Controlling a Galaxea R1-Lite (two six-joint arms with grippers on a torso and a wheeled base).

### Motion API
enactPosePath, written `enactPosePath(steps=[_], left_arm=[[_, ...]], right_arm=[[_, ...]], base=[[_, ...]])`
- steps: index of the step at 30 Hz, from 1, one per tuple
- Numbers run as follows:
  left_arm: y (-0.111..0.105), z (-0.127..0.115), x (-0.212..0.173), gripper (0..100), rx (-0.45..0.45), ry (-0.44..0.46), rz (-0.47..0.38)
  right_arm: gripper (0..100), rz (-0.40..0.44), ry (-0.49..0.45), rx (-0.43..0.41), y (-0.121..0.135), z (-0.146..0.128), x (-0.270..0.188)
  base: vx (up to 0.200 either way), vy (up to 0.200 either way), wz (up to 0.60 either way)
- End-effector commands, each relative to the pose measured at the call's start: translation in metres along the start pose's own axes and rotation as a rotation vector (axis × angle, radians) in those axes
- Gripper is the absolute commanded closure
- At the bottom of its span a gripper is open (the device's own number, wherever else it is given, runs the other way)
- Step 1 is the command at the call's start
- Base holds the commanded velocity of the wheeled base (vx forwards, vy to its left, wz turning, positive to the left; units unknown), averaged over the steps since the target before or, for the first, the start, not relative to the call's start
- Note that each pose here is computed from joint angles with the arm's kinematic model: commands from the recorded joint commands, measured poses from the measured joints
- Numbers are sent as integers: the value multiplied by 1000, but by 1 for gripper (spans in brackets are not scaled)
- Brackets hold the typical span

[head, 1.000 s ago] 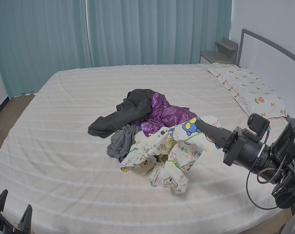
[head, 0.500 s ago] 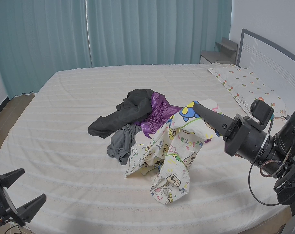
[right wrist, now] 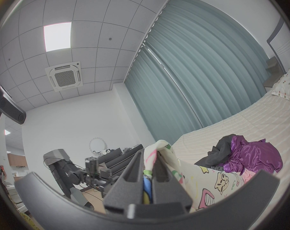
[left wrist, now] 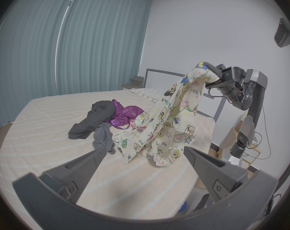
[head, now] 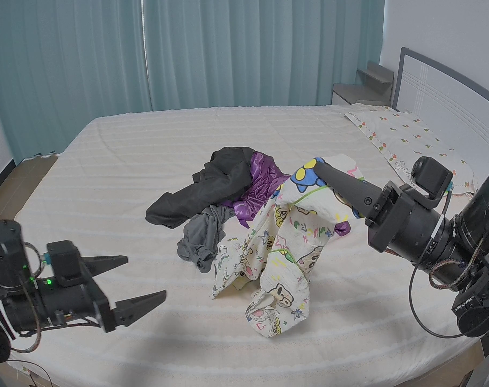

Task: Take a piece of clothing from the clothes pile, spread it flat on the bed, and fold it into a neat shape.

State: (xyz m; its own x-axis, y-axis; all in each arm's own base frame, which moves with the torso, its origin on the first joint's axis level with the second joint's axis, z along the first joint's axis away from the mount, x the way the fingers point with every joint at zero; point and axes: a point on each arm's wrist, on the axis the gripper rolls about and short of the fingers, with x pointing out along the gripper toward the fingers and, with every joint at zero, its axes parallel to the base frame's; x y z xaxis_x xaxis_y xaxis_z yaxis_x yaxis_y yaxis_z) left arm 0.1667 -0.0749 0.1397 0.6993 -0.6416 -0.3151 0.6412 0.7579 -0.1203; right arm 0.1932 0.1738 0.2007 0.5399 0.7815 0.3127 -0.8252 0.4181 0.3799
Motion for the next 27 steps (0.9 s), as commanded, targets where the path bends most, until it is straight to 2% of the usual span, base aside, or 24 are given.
enactPosePath(steps=[1, 4, 7, 9, 14, 17, 22, 23, 27], left_arm=[[-19, -98, 145, 0, -43, 197, -125], [-19, -106, 151, 0, -39, 204, -108], [-19, -107, 160, 0, -71, 153, -93], [-21, -108, 163, 0, -99, 154, -100], [-20, -117, 171, 0, -100, 158, -74], [-18, -117, 185, 0, -97, 98, -45], [-14, -114, 204, 0, -91, 26, 77], [-14, -114, 204, 0, -91, 26, 77], [-13, -105, 210, 0, -145, -29, 135]], right_arm=[[100, 76, -19, 12, 19, 2, 12], [100, 89, -31, 13, 23, 4, 14], [100, 98, -85, 7, 29, 14, 22], [100, 89, -80, 8, 28, 12, 22], [100, 85, -77, 9, 28, 11, 21], [100, 83, -78, 10, 27, 11, 20], [100, 74, -65, 12, 26, 8, 18], [100, 74, -65, 12, 26, 8, 18], [100, 74, -61, 12, 26, 7, 18]], base=[[0, 0, 0], [0, 0, 0], [0, 0, 0], [0, 0, 0], [0, 0, 0], [0, 0, 0], [0, 0, 0], [0, 0, 0], [0, 0, 0]])
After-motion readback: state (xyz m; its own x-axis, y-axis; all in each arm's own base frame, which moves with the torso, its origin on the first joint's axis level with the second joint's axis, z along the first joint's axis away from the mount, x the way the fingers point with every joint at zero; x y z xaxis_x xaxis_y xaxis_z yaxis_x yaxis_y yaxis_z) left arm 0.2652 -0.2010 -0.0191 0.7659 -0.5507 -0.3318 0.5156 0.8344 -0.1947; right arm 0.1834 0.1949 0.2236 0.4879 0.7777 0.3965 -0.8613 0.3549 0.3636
